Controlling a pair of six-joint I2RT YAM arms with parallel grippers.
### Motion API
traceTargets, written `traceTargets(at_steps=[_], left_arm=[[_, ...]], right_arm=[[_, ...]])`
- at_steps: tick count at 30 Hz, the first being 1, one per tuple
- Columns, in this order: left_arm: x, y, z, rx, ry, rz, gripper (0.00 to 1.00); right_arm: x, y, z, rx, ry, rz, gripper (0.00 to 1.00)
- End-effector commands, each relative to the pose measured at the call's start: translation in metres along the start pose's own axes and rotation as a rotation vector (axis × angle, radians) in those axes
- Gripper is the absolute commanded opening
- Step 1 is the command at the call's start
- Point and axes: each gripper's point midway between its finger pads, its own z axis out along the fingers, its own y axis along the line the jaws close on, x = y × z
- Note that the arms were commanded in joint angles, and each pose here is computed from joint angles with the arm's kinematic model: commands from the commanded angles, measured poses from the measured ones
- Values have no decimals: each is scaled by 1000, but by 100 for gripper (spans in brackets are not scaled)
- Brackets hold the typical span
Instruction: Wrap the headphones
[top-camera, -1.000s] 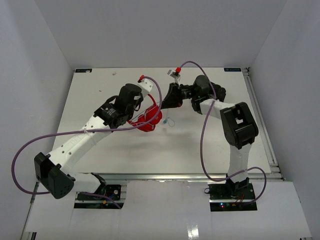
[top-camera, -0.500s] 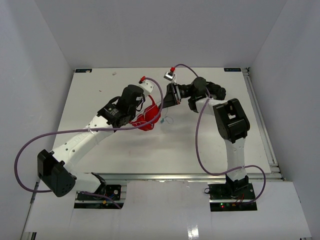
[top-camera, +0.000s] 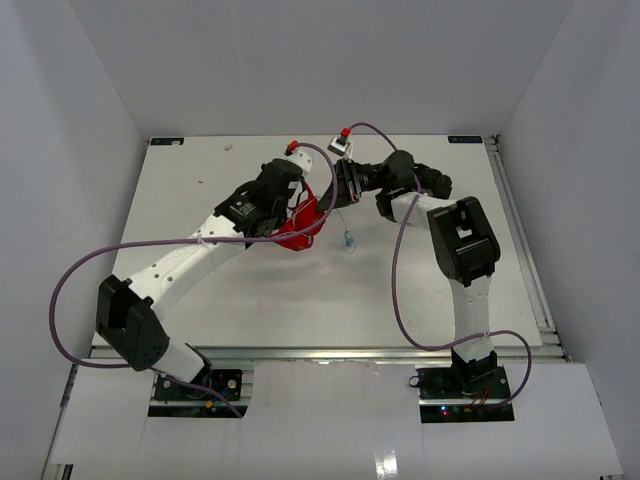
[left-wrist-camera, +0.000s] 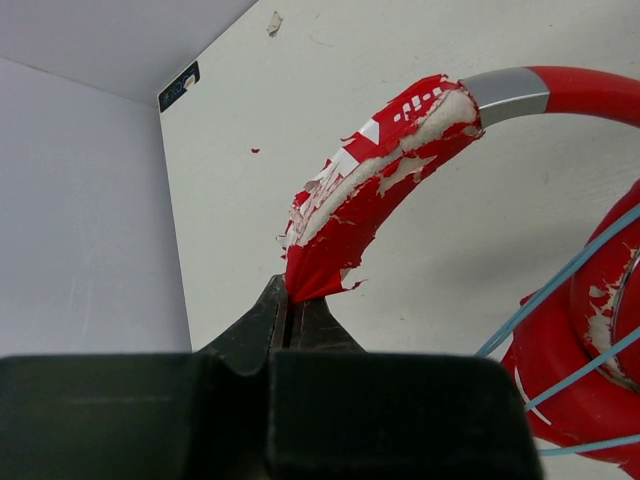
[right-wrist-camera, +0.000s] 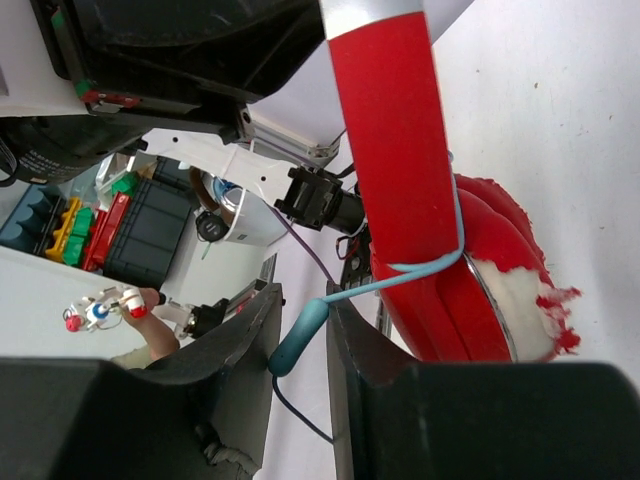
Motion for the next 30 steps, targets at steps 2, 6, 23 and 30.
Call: traceTargets(at_steps=[2, 6, 23, 30], left_arm=[[-6, 19, 7, -88, 37, -158, 0], [-4, 21, 16, -45, 82, -290, 0], [-18, 8, 18, 137, 53, -581, 0], [-23, 34, 7, 95, 4, -709, 0]], right_arm=[[-3, 74, 5, -97, -8, -664, 31], [-5, 78, 9, -110, -21, -655, 31], [-7, 78, 33, -172, -40, -644, 31], [1, 63, 38, -176, -48, -608, 28]])
